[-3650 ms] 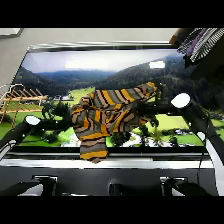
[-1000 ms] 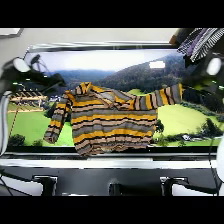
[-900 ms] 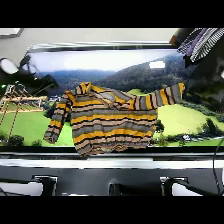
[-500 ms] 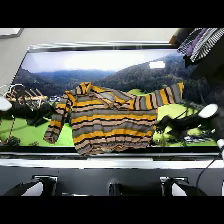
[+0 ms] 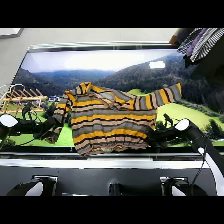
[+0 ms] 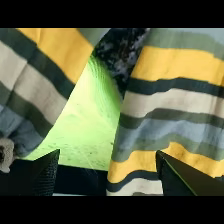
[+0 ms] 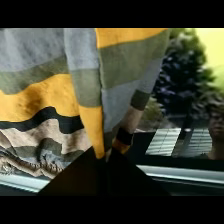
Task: Fold the clothes and pants, and hang the long-sleeved shirts on hangers.
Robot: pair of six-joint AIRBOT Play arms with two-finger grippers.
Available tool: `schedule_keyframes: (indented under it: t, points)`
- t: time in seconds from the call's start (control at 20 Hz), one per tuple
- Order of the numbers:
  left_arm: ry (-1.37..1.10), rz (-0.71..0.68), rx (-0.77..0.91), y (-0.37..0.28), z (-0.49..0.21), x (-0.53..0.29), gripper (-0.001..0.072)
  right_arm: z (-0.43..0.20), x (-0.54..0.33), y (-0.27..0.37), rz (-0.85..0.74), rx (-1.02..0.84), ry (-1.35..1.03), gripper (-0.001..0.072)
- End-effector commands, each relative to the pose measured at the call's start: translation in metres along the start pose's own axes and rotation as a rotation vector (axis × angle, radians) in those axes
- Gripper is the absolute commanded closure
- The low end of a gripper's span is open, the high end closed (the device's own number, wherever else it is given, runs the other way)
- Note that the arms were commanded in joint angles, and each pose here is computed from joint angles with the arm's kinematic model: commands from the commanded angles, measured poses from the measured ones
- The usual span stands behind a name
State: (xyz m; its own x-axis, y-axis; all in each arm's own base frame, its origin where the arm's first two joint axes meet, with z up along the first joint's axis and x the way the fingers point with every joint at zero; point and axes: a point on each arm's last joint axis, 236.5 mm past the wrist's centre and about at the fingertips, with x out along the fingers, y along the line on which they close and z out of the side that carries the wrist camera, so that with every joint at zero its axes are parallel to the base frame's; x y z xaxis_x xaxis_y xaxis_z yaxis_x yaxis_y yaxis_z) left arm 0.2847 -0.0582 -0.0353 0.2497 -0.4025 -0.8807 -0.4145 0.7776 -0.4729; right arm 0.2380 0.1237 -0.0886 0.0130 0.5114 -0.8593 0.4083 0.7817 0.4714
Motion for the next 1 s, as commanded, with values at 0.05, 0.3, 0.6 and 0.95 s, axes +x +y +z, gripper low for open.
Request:
schedule_keyframes:
  t: [0.05, 0.3, 0.6, 0.95]
  points:
    - [0.141, -0.069, -0.028, -0.007, -0.047, 0.023, 0.0028, -0.011, -0.004, 0.008, 0.023, 0.003, 0.021, 0.0684]
    - [0.223, -0.125, 0.006, -0.021, -0.097, 0.058, 0.0028, -0.016, -0.008, 0.010, 0.028, -0.006, 0.028, 0.0683]
    - [0.245, -0.077, 0.029, -0.023, -0.114, 0.083, 0.0028, -0.022, -0.008, 0.009, 0.025, -0.007, 0.054, 0.0676]
    - [0.167, -0.147, 0.097, -0.058, -0.084, 0.068, 0.0687, -0.013, -0.029, 0.050, 0.153, -0.084, -0.003, 0.0684]
